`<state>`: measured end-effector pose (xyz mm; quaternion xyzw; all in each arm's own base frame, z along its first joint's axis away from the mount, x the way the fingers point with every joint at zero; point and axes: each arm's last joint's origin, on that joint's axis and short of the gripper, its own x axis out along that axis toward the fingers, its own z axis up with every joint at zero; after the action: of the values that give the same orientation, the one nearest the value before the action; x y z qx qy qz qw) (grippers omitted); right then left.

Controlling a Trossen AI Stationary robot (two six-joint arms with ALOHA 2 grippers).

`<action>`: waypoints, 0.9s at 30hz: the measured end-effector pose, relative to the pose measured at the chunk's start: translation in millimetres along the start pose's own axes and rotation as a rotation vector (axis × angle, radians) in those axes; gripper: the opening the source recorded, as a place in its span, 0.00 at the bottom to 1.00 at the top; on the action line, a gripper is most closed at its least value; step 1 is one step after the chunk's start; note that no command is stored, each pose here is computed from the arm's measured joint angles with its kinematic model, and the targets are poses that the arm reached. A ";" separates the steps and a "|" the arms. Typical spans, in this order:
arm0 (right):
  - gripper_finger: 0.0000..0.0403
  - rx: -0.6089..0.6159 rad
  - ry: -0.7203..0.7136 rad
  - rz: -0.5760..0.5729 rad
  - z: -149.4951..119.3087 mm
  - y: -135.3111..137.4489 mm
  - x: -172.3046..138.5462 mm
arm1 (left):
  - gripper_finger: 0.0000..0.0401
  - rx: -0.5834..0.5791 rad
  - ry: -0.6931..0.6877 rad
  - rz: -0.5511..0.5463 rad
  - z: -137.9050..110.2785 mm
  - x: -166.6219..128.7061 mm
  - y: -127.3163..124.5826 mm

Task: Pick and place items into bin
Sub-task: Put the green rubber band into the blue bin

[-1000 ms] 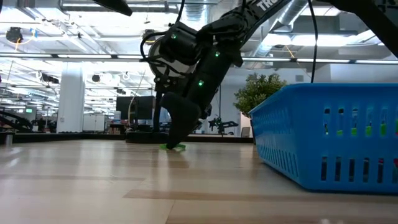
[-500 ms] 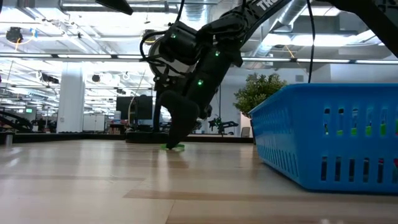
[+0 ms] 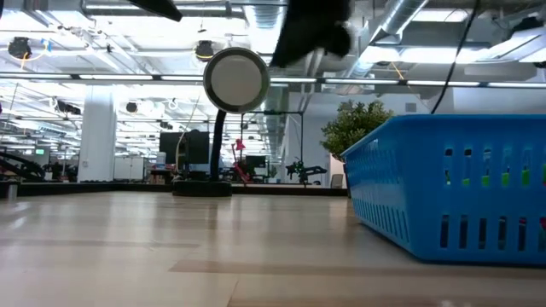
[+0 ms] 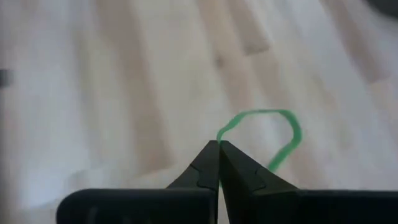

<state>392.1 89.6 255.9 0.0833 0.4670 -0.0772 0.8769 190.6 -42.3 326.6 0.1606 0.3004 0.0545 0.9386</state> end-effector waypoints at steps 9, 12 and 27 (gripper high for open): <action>0.00 0.176 0.086 0.035 -57.2 74.5 -43.9 | 0.19 0.000 -0.004 0.000 0.4 0.2 0.0; 0.00 0.208 0.199 0.028 -79.4 90.7 -27.1 | 0.19 -0.002 -0.008 0.001 0.8 0.2 0.0; 0.05 0.224 0.414 0.087 -109.3 116.1 -5.9 | 0.19 -0.006 -0.027 0.003 2.8 0.3 0.3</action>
<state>325.5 226.9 209.3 0.2143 0.6214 -0.0721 0.7501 192.4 -42.7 328.7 0.1588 0.2873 0.0548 0.9430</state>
